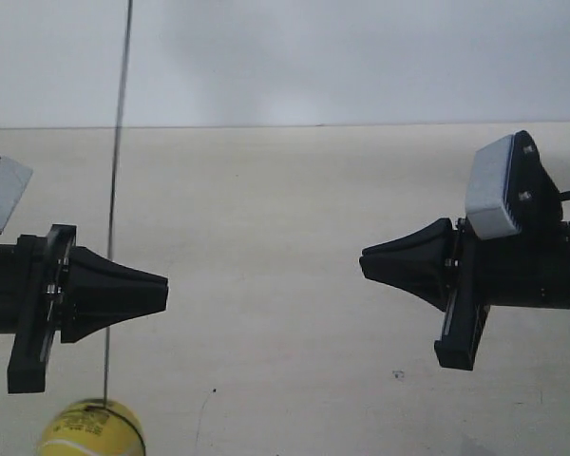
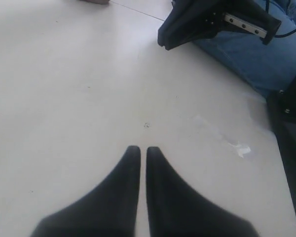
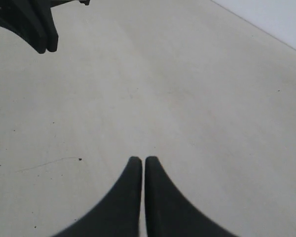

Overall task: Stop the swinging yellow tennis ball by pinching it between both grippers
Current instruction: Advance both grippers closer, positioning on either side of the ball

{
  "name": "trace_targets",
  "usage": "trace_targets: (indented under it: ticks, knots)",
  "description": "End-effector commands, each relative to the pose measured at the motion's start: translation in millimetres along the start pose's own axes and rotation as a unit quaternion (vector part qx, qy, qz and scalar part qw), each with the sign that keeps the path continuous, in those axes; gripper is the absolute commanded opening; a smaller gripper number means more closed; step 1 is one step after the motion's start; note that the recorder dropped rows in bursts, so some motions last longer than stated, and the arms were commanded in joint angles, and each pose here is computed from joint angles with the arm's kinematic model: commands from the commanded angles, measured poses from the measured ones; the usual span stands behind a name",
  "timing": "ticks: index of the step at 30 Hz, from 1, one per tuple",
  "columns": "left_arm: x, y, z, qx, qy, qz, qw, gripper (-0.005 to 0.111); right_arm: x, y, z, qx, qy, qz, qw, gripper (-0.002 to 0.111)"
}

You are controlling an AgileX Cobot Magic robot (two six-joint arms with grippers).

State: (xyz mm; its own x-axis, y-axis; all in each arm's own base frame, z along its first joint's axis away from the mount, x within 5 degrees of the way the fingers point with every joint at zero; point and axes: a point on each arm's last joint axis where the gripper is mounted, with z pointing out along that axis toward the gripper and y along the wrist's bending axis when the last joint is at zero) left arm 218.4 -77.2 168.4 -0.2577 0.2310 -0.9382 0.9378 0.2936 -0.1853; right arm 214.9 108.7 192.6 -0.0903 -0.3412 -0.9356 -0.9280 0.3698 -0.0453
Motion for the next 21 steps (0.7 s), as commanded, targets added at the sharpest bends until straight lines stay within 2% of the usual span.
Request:
trace_targets:
  ticks: [1,7,21]
  knots:
    - [2,-5.2,9,0.022,0.0,0.004,1.0,0.005,-1,-2,0,0.004,-0.005,-0.003,1.0,0.0]
    - [4,-9.0,17,0.044,0.007,0.009,0.999,0.005,-1,-1,0,0.002,-0.003,-0.003,1.0,0.0]
    - [9,-7.6,19,0.048,0.012,-0.001,0.999,0.005,0,-1,0,-0.002,0.0,-0.004,1.0,0.0]
